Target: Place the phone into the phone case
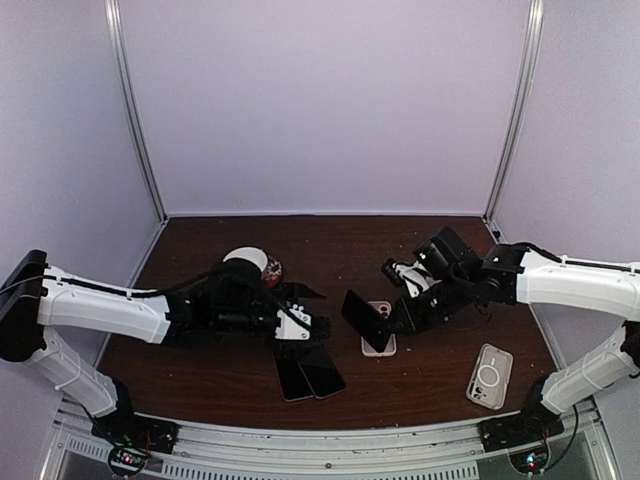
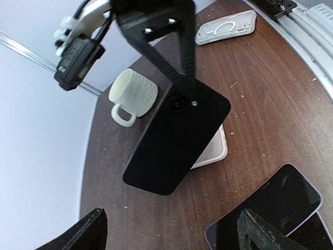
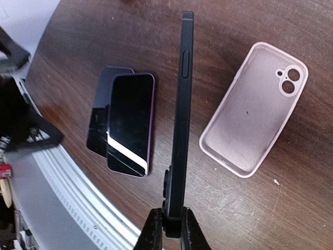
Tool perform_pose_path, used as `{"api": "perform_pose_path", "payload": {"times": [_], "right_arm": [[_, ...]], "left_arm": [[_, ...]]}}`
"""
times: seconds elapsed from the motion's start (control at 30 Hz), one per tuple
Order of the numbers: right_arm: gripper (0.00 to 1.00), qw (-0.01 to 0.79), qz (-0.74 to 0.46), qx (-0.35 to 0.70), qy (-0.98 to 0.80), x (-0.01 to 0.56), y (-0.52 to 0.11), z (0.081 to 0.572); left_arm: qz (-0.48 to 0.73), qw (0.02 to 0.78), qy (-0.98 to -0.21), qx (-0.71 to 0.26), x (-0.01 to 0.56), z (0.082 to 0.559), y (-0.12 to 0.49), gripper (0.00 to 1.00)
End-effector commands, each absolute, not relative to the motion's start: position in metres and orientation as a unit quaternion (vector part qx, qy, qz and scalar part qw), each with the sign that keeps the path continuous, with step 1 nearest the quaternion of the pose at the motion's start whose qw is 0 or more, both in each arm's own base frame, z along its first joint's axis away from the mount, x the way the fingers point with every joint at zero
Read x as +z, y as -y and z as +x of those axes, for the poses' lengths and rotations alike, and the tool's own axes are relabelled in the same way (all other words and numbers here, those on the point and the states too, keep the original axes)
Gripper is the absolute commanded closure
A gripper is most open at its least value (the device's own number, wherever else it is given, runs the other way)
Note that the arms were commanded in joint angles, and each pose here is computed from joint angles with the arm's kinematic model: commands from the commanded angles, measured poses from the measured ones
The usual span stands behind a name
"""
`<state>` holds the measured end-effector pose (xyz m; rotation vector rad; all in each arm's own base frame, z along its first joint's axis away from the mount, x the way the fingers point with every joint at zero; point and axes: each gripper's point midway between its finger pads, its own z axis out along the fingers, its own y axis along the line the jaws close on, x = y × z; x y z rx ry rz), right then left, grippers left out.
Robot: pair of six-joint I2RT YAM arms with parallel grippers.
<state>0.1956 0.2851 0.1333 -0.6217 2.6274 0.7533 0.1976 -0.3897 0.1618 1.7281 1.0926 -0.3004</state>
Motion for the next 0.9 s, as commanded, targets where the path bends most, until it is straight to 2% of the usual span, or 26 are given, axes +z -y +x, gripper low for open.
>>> {"api": "perform_pose_path", "payload": {"times": [0.0, 0.27, 0.37, 0.57, 0.73, 0.87], "right_arm": [[1.0, 0.205, -0.176, 0.354, -0.895, 0.216, -0.303, 0.211], [1.0, 0.249, -0.174, 0.414, -0.858, 0.31, -0.31, 0.21], [1.0, 0.265, -0.176, 0.434, -0.843, 0.331, -0.31, 0.207], [1.0, 0.275, -0.175, 0.471, -0.82, 0.354, -0.313, 0.2], [1.0, 0.261, -0.18, 0.485, -0.815, 0.352, -0.322, 0.194], [1.0, 0.26, -0.18, 0.493, -0.811, 0.351, -0.325, 0.193]], "left_arm": [[0.647, 0.659, -0.383, 0.027, 0.225, 0.226, 0.392, 0.08], [0.547, 0.769, -0.249, 0.217, 0.316, 0.232, 0.382, 0.02], [0.542, 0.77, -0.202, 0.269, 0.33, 0.233, 0.388, 0.02], [0.542, 0.757, -0.173, 0.323, 0.325, 0.241, 0.4, 0.04], [0.509, 0.763, -0.171, 0.36, 0.338, 0.252, 0.409, 0.13], [0.49, 0.772, -0.165, 0.369, 0.341, 0.253, 0.409, 0.33]]}}
